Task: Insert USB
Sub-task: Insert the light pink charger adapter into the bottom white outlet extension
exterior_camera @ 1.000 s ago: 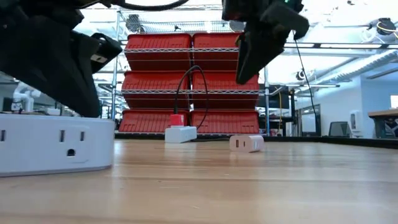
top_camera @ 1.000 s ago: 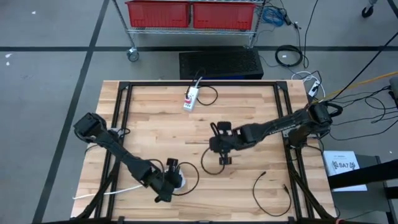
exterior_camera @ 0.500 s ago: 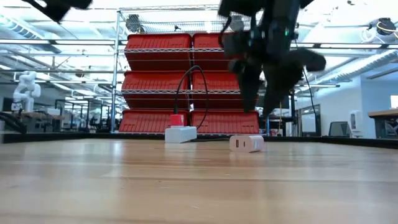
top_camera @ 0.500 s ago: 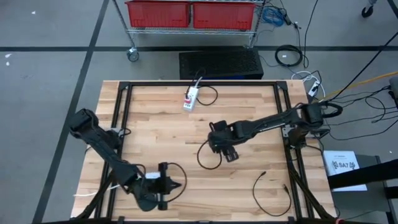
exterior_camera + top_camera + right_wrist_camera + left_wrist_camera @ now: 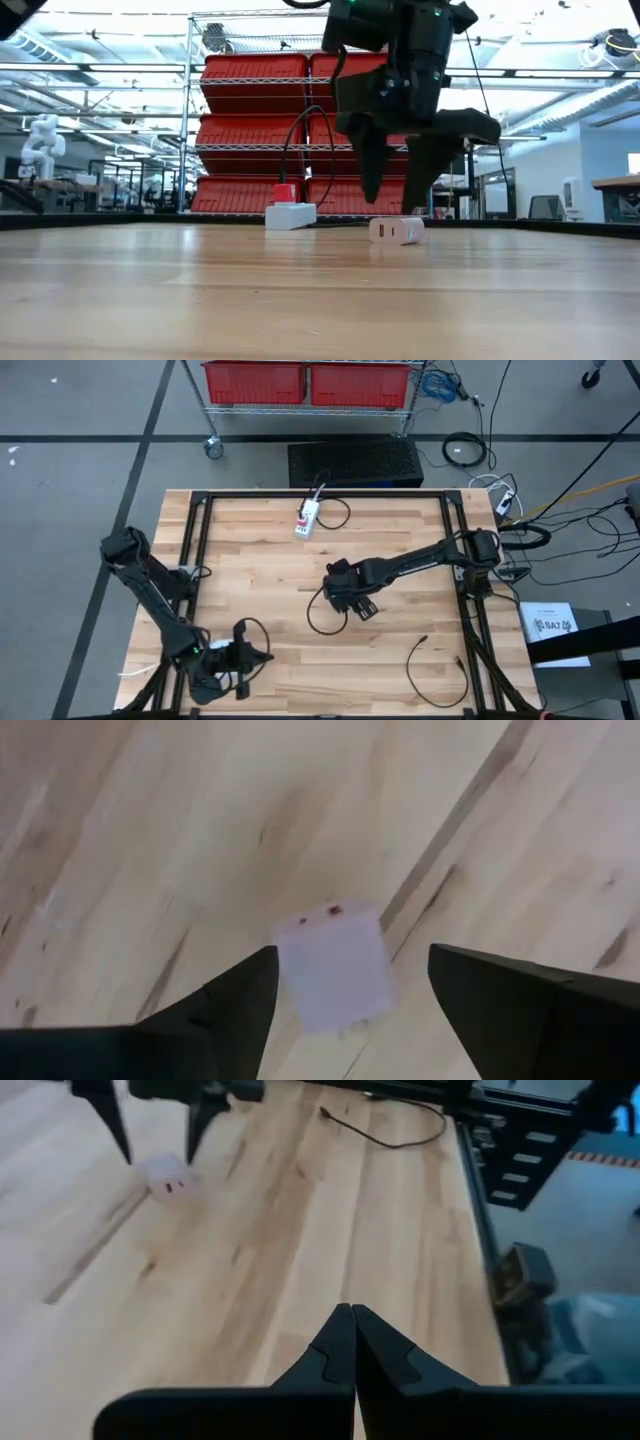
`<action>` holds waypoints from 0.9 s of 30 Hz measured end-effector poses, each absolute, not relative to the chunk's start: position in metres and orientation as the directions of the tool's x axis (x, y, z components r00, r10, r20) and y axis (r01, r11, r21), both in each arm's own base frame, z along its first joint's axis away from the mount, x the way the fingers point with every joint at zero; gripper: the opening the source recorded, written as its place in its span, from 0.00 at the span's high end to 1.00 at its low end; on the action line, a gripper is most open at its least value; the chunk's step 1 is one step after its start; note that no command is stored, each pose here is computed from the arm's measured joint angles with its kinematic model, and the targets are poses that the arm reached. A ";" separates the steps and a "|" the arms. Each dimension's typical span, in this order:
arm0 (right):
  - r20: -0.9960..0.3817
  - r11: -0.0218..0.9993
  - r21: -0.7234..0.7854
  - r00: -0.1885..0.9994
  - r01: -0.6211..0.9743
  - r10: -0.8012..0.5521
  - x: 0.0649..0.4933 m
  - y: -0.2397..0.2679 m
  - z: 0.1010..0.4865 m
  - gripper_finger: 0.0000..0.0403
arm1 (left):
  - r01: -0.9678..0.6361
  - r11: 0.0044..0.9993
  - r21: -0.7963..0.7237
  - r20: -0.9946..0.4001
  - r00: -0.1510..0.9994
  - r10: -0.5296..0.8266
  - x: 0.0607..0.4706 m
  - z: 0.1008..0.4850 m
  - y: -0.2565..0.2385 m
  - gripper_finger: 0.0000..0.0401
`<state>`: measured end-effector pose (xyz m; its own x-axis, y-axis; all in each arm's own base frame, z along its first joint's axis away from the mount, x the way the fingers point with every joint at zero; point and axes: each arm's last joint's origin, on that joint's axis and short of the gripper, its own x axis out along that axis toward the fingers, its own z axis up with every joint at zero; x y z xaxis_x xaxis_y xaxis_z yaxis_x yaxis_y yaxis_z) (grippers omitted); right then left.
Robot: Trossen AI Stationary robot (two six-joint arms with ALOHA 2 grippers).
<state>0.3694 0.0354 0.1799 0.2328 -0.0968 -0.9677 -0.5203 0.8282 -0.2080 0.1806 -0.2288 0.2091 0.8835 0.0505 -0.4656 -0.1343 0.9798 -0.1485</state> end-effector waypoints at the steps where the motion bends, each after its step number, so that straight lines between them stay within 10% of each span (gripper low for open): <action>1: -0.970 0.830 -0.192 0.232 -0.524 -0.078 0.370 0.034 0.180 0.38 | -0.133 0.979 -0.157 -0.467 0.883 0.045 0.179 0.209 -0.230 1.00; 16: -0.993 0.792 -0.096 0.111 -0.603 -0.037 0.372 0.034 0.147 0.38 | -0.153 0.982 -0.111 -0.524 0.849 0.073 0.175 0.202 -0.225 1.00; 27: -0.991 0.775 -0.115 0.122 -0.622 -0.048 0.371 0.049 0.148 0.60 | -0.218 0.924 -0.313 -0.665 0.745 -0.050 0.144 0.193 -0.237 1.00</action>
